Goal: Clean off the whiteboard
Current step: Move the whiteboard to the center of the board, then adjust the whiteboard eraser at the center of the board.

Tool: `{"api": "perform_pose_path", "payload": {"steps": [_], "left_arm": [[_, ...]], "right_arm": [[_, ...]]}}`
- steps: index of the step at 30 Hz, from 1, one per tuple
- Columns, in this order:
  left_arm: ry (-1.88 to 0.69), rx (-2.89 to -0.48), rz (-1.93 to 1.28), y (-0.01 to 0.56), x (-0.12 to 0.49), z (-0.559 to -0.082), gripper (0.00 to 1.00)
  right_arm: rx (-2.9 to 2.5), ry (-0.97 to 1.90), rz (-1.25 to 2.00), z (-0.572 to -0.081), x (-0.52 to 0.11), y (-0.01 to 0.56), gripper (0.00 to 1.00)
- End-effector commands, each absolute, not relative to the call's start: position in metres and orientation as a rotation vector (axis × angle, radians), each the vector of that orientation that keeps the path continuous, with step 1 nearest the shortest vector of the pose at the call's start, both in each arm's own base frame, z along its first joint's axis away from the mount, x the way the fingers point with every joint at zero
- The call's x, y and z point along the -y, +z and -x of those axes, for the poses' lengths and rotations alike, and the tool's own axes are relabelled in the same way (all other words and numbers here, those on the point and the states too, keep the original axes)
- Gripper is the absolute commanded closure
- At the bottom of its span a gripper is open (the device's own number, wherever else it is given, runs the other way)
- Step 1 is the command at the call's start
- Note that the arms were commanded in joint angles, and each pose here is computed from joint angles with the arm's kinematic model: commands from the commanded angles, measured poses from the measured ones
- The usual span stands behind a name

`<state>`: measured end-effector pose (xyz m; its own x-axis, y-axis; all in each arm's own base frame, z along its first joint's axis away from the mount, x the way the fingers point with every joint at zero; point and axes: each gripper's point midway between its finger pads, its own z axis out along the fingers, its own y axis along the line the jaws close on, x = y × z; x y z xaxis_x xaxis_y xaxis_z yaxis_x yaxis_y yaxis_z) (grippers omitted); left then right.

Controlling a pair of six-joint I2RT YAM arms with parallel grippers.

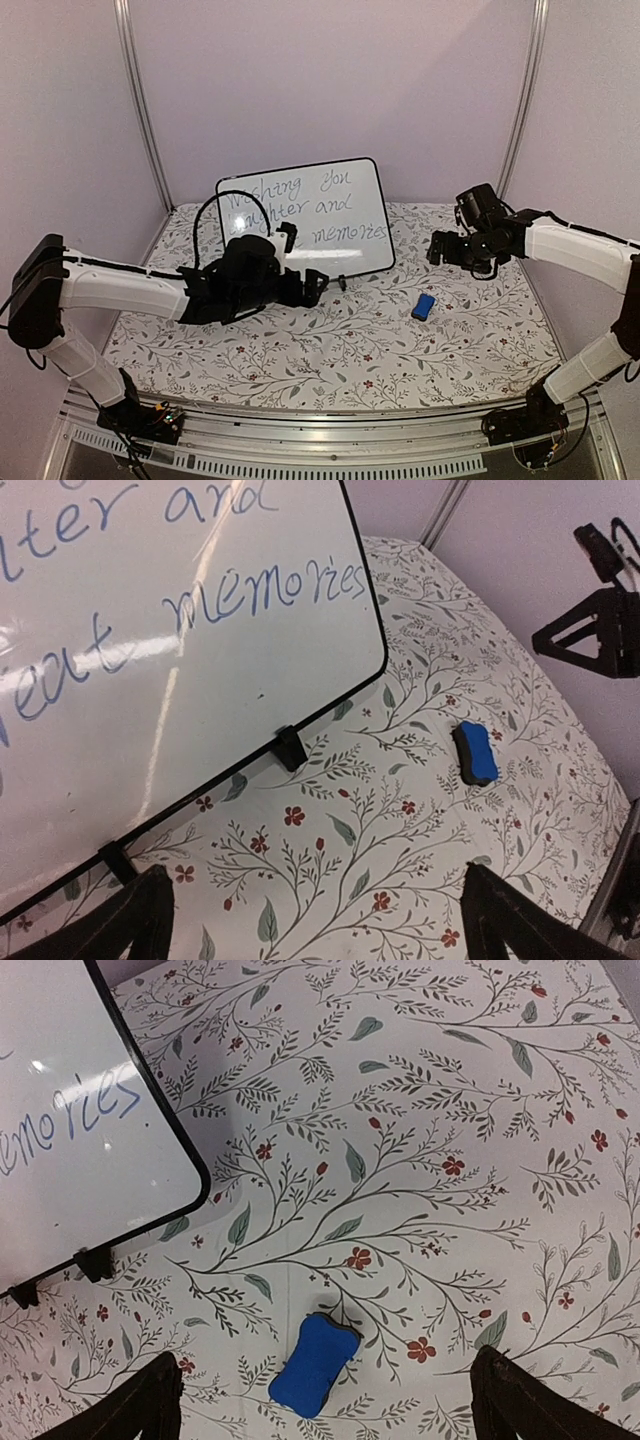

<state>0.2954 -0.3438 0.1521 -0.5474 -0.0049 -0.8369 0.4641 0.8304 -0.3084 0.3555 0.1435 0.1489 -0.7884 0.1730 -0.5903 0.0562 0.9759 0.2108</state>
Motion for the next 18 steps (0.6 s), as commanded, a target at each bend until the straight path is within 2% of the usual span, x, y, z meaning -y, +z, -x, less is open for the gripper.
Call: {"api": "perform_pose_path", "payload": {"steps": [1, 18], "left_arm": [[-0.632, -2.038, -0.299, 0.166, 0.334, -0.299, 0.00], [-0.626, -2.024, -0.273, 0.169, 0.315, -0.293, 0.00]], "right_arm": [[-2.515, 0.205, -0.196, -0.352, -0.156, 0.133, 0.01], [-2.614, 0.267, -0.344, -0.337, -0.196, 0.063, 0.01]]}}
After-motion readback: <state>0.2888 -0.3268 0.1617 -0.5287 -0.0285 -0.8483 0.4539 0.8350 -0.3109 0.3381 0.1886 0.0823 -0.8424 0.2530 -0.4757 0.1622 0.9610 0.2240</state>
